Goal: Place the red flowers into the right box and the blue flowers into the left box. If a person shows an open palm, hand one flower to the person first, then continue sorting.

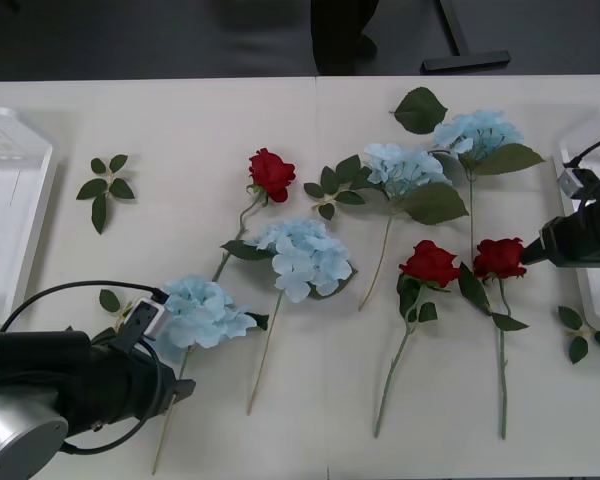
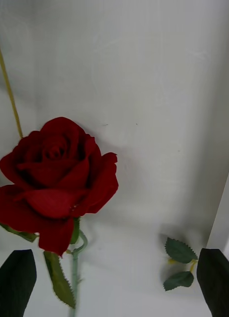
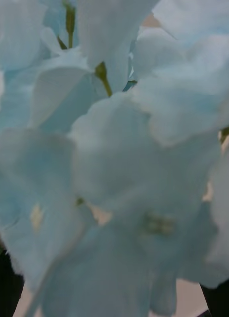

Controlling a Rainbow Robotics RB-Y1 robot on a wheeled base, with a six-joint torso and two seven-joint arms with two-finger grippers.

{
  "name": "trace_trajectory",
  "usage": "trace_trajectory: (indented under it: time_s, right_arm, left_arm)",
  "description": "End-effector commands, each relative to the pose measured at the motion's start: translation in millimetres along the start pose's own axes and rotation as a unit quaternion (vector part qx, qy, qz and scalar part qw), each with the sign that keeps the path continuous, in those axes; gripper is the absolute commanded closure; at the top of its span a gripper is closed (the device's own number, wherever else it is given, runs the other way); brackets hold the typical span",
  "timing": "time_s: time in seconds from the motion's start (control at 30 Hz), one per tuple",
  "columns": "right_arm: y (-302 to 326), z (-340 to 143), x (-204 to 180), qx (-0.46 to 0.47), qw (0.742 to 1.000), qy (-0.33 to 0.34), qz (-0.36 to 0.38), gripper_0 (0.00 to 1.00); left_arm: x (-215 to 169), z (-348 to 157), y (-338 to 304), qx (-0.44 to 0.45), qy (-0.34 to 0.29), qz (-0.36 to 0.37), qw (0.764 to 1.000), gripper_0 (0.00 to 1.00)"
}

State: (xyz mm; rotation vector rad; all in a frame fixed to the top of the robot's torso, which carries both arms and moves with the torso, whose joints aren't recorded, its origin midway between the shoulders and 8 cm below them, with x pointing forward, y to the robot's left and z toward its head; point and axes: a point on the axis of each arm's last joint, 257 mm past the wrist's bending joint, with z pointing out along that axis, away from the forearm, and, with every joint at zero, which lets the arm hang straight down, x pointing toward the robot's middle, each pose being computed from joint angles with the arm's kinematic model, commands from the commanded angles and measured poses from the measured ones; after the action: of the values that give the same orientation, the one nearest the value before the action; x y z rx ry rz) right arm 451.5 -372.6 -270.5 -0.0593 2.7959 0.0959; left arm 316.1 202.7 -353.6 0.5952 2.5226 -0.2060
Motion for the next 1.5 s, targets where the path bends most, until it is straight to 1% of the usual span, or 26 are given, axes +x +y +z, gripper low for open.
trace_trajectory:
  time_s: [0.03,0.27,0.43,0.47,0.5,0.53,0.57,0.6,0.67,1.1,1.23,1.4,1.5]
  right_arm:
    - [4.7,9.5,17.6,0.014,1.000,-0.011,-0.003,0.05]
    - [1.9,32.8,25.9,0.033,0.999,-0.025,-0.010,0.05]
    - [8.2,51.2,29.9,0.026,0.999,-0.026,0.007,0.05]
    - [9.4,54.4,31.4,0.025,0.999,-0.024,0.009,0.05]
    - [11.6,56.7,32.3,0.025,0.999,-0.024,0.009,0.04]
    - [13.1,58.3,34.1,0.023,0.999,-0.023,0.009,0.04]
    - [15.0,60.2,35.8,0.022,0.999,-0.022,0.010,0.04]
    - [19.1,63.5,37.6,0.018,1.000,-0.022,0.011,0.04]
    - [21.7,66.1,38.0,0.018,0.999,-0.024,0.011,0.04]
    - [38.2,80.9,40.7,0.024,0.999,-0.027,0.015,0.04]
    - [41.9,87.5,42.9,0.028,0.999,-0.032,0.006,0.04]
    - [45.6,89.5,44.5,0.024,0.999,-0.030,0.012,0.04]
    - [47.6,90.8,45.3,0.024,0.999,-0.030,0.013,0.16]
  left_arm:
    - [-16.6,13.8,-16.5,0.016,-0.032,-0.016,0.999,0.00]
    - [-13.0,35.8,-21.6,0.022,-0.034,-0.024,0.999,0.00]
    - [-15.5,40.0,-21.4,0.023,-0.041,-0.024,0.999,0.01]
    - [-16.4,40.2,-22.5,0.024,-0.041,-0.024,0.999,0.11]
    - [-16.2,40.8,-23.2,0.024,-0.041,-0.025,0.999,0.28]
    - [-16.2,40.8,-22.9,0.024,-0.041,-0.024,0.999,0.38]
    - [-16.8,40.6,-23.0,0.023,-0.042,-0.024,0.999,0.55]
    - [-17.1,40.8,-22.5,0.023,-0.042,-0.026,0.999,0.82]
    - [-16.3,40.9,-22.6,0.023,-0.041,-0.029,0.998,1.00]
    - [-17.1,40.9,-18.4,0.015,-0.043,-0.033,0.998,1.00]
    - [-22.6,38.1,-12.0,0.008,-0.050,-0.034,0.998,1.00]
    - [-42.2,11.3,10.7,-0.010,-0.070,-0.020,0.997,1.00]
    - [-56.2,-18.5,30.1,-0.025,-0.070,-0.030,0.997,1.00]
